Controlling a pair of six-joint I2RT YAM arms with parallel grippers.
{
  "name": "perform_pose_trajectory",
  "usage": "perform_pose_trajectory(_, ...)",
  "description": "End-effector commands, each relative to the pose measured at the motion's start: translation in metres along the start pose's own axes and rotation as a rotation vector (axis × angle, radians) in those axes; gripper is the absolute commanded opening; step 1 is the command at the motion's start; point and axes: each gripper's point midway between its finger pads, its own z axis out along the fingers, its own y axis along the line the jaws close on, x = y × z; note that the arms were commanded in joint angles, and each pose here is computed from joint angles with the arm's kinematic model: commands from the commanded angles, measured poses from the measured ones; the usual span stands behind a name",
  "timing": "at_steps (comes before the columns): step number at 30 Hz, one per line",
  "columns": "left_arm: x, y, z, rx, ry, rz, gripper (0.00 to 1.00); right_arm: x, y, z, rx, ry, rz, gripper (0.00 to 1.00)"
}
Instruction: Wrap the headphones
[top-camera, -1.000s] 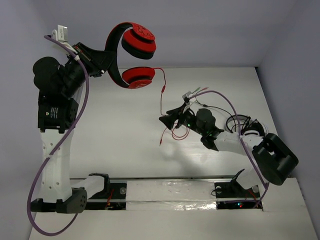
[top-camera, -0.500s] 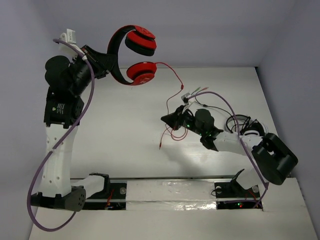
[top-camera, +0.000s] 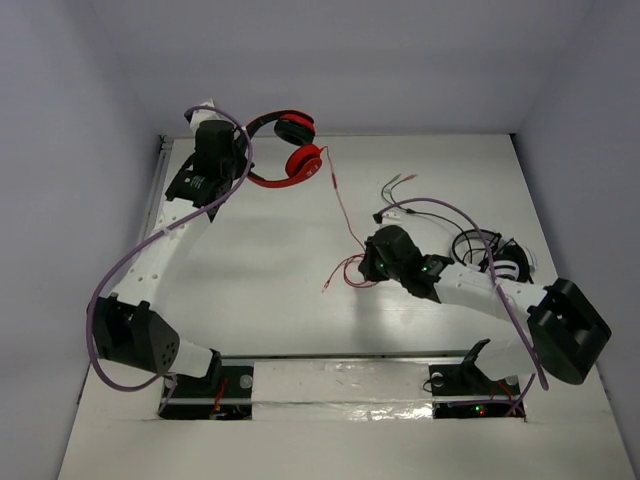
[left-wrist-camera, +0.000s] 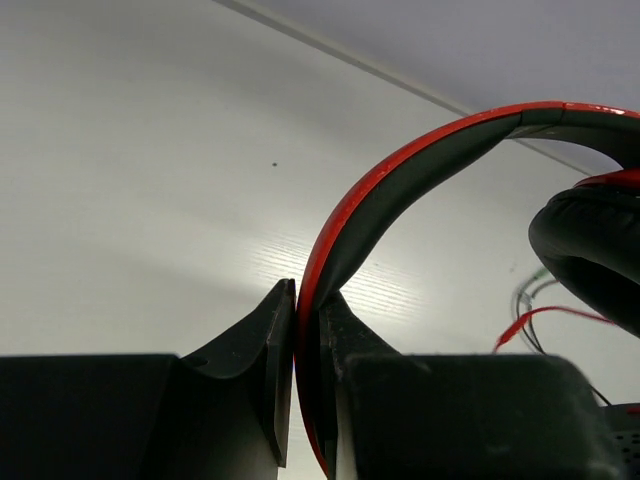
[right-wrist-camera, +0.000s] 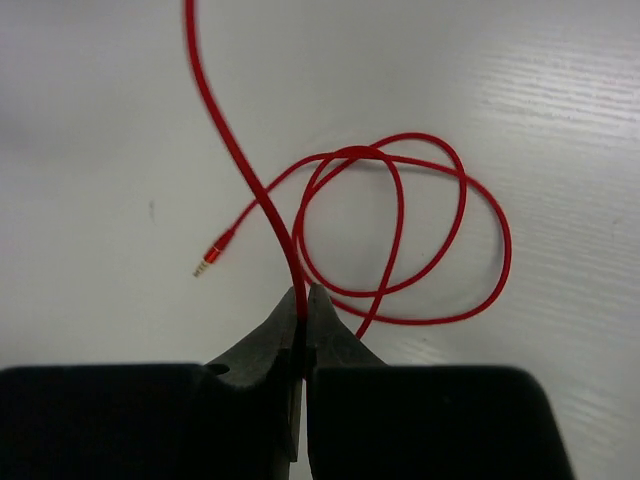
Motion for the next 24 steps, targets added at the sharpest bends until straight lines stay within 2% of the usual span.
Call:
perform_pose_trajectory(1, -0.046, -0.017, -0.020, 0.025, -0.195, -0.048, 0.00, 0.018, 0.002, -0.006, 0.092, 0.097, -0.069, 0.00)
perform_pose_trajectory(2, -0.043, -0.015, -0.018, 0.002, -0.200, -0.041, 0.00, 0.013, 0.014, -0.006, 0.082, 0.098, -0.093, 0.00)
perform_pose_trajectory(4, -0.023, -0.018, -0.014, -0.008, -0.178, -0.020, 0.00, 0.033, 0.026, -0.006, 0.105, 0.163, -0.176, 0.00)
perform_pose_trajectory(8, 0.008, -0.017, -0.007, -0.051, -0.163, 0.007, 0.00, 0.037, 0.078, -0.027, 0.015, 0.172, -0.299, 0.00)
perform_pose_trajectory(9, 0.021, -0.014, -0.002, -0.065, -0.146, 0.015, 0.00, 0.026, 0.091, -0.035, 0.010, 0.139, -0.314, 0.00)
perform_pose_trajectory(13, 0.051, -0.016, 0.001, -0.067, -0.131, 0.043, 0.00, 0.018, 0.107, -0.065, -0.010, 0.136, -0.369, 0.00)
perform_pose_trajectory(19, 0.106, -0.037, -0.005, 0.103, -0.071, 0.097, 0.00, -0.008, 0.106, -0.096, -0.013, 0.110, -0.423, 0.00)
perform_pose_trajectory(24, 0.134, -0.050, -0.015, 0.258, 0.019, 0.148, 0.00, -0.040, 0.108, -0.118, 0.004, 0.047, -0.464, 0.00)
